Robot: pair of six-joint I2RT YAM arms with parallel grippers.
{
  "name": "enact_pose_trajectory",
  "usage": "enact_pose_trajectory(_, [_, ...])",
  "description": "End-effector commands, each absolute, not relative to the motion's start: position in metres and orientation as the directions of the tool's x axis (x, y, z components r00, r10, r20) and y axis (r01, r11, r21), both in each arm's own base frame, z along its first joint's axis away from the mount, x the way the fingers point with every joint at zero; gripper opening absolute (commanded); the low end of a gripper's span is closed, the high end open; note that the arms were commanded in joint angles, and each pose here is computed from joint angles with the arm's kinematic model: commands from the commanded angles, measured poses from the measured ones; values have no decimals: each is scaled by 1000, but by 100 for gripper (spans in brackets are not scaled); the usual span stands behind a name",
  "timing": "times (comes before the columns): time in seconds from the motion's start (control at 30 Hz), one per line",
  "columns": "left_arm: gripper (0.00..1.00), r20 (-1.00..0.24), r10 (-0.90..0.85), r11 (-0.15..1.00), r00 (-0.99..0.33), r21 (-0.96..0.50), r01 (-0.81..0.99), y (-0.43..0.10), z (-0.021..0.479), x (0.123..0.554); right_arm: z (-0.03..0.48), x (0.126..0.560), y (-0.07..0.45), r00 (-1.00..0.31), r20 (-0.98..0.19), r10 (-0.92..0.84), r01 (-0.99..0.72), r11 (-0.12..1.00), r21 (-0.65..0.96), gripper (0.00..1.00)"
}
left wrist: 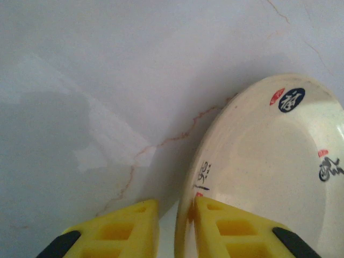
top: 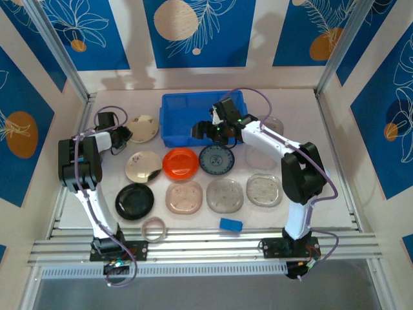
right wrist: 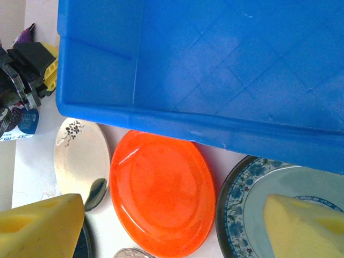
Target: Place the plates into the plastic bin on the countertop
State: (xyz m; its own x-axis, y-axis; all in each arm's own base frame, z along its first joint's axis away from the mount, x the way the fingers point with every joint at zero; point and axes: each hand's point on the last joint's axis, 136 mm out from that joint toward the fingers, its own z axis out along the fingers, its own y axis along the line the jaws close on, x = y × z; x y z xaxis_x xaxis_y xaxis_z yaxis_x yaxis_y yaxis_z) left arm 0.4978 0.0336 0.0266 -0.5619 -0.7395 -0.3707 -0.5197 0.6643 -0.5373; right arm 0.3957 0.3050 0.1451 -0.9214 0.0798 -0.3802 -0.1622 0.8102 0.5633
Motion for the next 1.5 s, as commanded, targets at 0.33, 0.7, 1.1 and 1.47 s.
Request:
enact_pose_trajectory(0.33, [3, -421, -739, 667, -526, -565, -485, 24, 28, 517, 148, 392, 311, -924, -375, 78, -166, 802, 575, 87])
enact_pose_trajectory(0.7, [0, -587, -648, 762, -486, -481, -434, 40, 105, 501, 161, 392, 316, -920, -391, 37, -214, 788, 577, 87])
enact_pose_trajectory(1.1, [0, -690, -518, 855, -506, -422, -300, 24, 199, 475, 211, 402, 315, -866, -501, 8, -317, 764, 561, 85])
enact_pose_trajectory(1.47, [0, -649, -380, 802, -659, -586, 115, -95, 266, 455, 256, 422, 298, -817, -575, 52, -389, 686, 615, 84])
